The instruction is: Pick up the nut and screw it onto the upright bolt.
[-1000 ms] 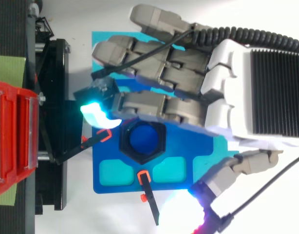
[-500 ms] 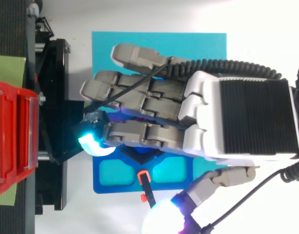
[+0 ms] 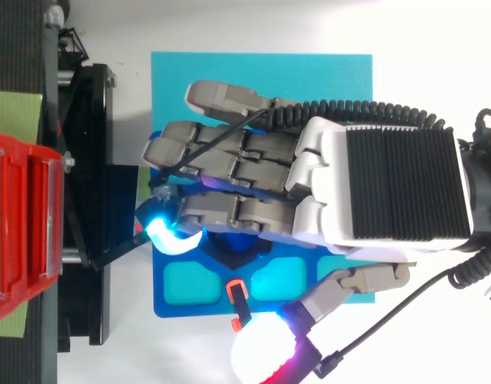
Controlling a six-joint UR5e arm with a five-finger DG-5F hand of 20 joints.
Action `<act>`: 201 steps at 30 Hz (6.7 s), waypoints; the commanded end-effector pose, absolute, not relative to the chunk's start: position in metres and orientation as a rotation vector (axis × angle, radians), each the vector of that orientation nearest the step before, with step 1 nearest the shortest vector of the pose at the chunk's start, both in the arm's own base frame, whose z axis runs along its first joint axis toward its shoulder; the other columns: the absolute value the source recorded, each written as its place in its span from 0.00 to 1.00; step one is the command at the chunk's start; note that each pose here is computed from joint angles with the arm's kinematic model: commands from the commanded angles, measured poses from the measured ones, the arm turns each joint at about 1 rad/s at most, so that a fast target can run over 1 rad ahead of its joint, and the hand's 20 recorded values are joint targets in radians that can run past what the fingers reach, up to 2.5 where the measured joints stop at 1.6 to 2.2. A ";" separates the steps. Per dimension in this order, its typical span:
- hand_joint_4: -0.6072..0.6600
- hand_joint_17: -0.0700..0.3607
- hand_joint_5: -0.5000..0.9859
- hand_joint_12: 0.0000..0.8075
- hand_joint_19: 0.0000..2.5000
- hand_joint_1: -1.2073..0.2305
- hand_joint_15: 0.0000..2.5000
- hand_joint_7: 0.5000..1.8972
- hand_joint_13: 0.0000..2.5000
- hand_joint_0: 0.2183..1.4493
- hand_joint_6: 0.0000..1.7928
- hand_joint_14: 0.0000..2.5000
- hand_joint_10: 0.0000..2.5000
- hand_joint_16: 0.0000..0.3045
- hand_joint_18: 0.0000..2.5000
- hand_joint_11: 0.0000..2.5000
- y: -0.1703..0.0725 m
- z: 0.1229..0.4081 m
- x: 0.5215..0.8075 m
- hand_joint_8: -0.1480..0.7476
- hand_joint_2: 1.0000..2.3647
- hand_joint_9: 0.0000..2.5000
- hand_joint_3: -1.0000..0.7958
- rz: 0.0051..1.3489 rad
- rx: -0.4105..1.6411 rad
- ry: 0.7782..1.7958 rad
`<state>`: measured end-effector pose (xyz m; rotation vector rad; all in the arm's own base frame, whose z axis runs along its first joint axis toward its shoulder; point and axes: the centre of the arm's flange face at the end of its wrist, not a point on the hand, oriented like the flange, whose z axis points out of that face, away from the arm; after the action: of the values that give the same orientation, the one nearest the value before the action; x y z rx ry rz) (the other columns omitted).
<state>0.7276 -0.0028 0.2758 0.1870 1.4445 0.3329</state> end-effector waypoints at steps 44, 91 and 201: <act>0.69 0.34 0.33 0.38 0.00 0.72 0.00 0.44 0.24 0.22 0.34 0.00 0.00 0.11 0.14 0.00 -0.071 0.289 0.724 0.51 0.00 0.34 0.28 0.313 0.187 1.506; 0.73 0.35 0.27 0.40 0.00 0.72 0.00 0.24 0.19 0.22 0.28 0.00 0.00 0.12 0.08 0.00 -0.032 0.301 0.743 0.49 0.00 0.27 0.28 0.368 0.118 1.539; 0.66 0.34 0.34 0.38 0.01 0.68 0.00 0.60 0.20 0.24 0.28 0.00 0.00 0.11 0.11 0.00 -0.052 0.315 0.739 0.48 0.00 0.32 0.28 0.399 0.094 1.602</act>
<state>0.7391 -0.0509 0.3147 0.0910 1.6052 0.3952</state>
